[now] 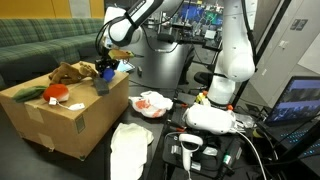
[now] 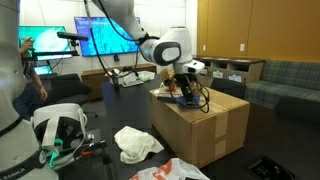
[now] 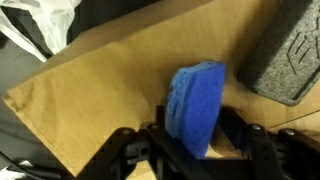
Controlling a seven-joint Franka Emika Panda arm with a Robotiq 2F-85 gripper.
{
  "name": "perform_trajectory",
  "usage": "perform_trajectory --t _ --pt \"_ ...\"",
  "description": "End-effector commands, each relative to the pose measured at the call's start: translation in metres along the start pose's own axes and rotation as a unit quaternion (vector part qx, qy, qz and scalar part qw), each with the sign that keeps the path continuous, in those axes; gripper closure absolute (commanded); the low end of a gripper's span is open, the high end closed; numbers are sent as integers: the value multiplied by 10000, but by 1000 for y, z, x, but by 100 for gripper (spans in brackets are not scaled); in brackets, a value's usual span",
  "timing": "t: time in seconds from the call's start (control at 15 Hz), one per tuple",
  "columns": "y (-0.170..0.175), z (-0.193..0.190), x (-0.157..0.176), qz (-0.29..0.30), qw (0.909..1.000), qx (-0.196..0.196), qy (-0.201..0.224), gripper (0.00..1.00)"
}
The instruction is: Swap the things on the box with the things on the table
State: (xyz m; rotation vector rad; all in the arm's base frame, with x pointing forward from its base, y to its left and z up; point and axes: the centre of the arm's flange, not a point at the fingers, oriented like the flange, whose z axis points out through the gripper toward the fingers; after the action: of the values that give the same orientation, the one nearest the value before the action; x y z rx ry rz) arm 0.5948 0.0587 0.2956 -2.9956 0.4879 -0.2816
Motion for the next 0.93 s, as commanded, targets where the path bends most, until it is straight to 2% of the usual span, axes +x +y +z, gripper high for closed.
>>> perform_trajectory --t 0.0,0.07,0.13,0.47,0.67,0.87 --pt "-6 -24 3 -173 9993 -268 -187 8" --pt "-7 -30 1 -262 9988 -338 -246 2" --pt "-11 -38 -3 -316 9983 -413 -249 0" --pt "-37 -77 -18 -824 9940 -698 -187 0" --pt "-62 -77 -26 -1191 9889 -818 -356 0" --pt "-87 -59 -29 -1423 9846 -800 -618 0"
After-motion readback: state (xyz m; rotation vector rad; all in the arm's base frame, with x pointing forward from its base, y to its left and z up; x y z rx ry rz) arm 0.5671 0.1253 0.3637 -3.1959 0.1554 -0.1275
